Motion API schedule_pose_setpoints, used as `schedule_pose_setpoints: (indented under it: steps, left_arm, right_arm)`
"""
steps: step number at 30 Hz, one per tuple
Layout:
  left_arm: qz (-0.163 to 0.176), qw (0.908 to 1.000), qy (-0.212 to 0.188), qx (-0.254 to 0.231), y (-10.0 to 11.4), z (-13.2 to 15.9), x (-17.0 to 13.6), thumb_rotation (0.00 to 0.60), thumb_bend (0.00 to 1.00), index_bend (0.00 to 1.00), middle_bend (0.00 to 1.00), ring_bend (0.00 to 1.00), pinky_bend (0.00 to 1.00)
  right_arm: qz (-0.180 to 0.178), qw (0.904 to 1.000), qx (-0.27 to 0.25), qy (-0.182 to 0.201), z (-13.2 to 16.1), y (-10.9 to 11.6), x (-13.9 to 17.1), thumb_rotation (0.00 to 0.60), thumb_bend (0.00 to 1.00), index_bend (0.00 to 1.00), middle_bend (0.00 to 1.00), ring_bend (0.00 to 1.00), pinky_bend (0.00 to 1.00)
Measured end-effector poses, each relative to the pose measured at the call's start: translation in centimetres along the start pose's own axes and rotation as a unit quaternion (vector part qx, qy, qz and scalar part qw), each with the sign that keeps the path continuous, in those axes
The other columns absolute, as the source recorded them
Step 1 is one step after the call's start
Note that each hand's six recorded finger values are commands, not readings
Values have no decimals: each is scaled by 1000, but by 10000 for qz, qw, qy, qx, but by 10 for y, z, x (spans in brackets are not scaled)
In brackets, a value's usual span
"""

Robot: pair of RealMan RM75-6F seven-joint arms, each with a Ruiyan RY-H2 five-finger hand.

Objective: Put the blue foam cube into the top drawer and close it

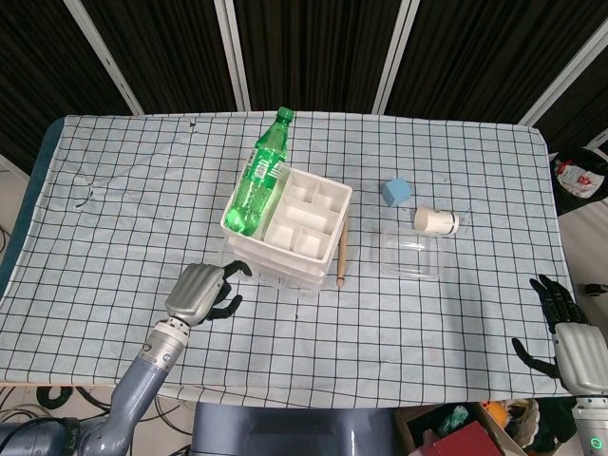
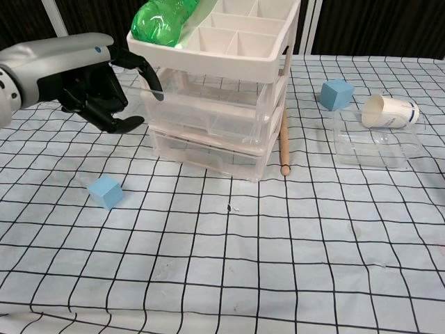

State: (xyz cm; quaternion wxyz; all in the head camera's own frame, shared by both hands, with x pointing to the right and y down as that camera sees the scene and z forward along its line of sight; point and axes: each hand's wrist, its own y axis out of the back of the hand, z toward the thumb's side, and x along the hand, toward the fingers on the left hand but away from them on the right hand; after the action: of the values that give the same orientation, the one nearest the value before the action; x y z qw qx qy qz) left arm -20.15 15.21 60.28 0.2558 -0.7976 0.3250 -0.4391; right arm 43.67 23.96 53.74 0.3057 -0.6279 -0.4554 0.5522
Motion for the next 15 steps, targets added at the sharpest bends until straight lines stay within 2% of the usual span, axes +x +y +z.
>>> schedule_pose_setpoints:
  steps: [4, 7, 11, 15]
  left_arm:
    - [-105, 9999, -9, 14, 1, 0, -7, 600, 387, 329, 1000, 958, 914]
    - [-85, 9999, -60, 29, 3, 2, -10, 600, 325, 262, 1000, 958, 914]
    - [32, 9998, -172, 0, 8, 5, -14, 600, 246, 231, 1000, 957, 913]
    - [233, 9992, -317, -45, 16, 9, -19, 600, 230, 227, 1000, 957, 913]
  right_arm:
    - [-4, 10000, -2, -3, 0, 0, 0, 600, 255, 0, 0, 0, 176]
    - [-4, 10000, -2, -8, 0, 0, 0, 600, 255, 0, 0, 0, 176]
    - [-7, 10000, -3, -10, 0, 0, 0, 600, 254, 0, 0, 0, 176]
    - [-4, 10000, -8, -14, 0, 0, 0, 600, 255, 0, 0, 0, 176]
